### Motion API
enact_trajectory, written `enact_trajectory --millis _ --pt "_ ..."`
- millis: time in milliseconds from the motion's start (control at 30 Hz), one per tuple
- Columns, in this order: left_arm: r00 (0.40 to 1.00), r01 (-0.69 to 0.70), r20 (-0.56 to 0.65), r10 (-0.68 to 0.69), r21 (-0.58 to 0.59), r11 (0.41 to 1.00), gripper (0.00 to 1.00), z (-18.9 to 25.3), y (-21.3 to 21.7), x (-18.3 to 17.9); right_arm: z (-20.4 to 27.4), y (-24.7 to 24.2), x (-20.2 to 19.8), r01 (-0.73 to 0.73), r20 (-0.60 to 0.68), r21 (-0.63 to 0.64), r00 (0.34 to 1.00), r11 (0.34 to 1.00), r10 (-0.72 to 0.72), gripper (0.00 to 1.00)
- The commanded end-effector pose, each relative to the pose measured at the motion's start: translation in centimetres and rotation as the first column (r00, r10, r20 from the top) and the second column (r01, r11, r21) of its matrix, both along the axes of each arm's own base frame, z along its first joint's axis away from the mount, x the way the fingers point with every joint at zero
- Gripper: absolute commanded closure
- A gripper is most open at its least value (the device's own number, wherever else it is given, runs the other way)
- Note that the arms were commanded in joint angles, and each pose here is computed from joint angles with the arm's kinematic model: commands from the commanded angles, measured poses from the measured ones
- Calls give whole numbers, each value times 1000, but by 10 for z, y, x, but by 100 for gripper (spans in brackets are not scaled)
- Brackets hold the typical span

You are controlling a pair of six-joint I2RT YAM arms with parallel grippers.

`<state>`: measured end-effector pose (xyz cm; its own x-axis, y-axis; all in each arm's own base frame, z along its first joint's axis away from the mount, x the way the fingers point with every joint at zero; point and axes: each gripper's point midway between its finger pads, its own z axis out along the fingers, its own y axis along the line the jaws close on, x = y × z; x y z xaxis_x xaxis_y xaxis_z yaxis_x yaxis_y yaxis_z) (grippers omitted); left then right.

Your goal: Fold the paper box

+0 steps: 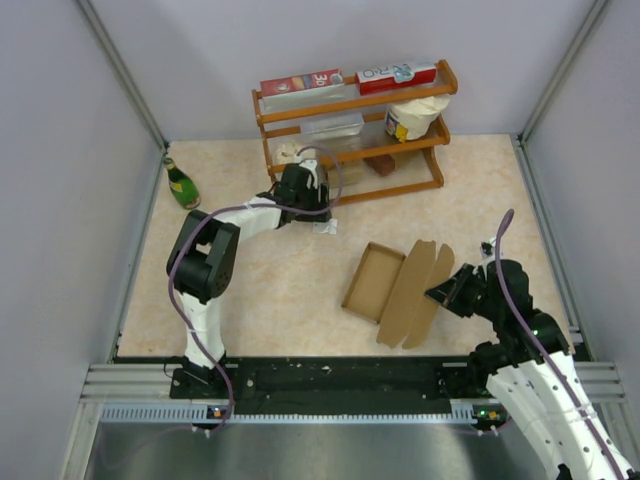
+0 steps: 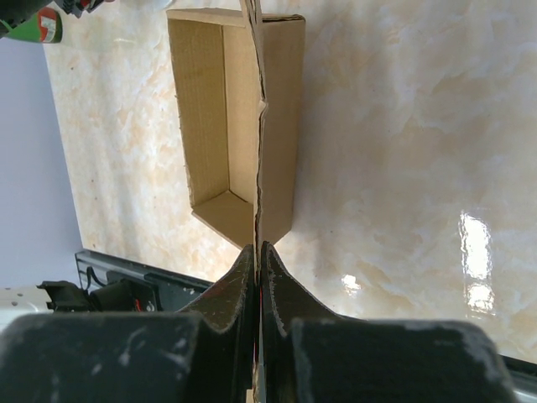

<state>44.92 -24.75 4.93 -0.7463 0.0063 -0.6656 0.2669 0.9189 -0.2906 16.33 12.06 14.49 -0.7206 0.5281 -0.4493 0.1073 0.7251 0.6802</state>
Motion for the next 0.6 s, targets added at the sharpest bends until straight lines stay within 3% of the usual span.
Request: enact_trajectory --millis 0,333,567 --pt "976 20 -219 -10 45 999 34 -46 15 -51 5 1 3 5 26 20 1000 1000 -6 100" --pt "971 38 -239 -32 22 999 43 -53 11 -56 4 2 5 2 27 18 1000 1000 -3 100" --pt "970 47 -237 -44 6 999 61 -51 8 -57 3 2 5 4 23 19 1000 1000 -4 100"
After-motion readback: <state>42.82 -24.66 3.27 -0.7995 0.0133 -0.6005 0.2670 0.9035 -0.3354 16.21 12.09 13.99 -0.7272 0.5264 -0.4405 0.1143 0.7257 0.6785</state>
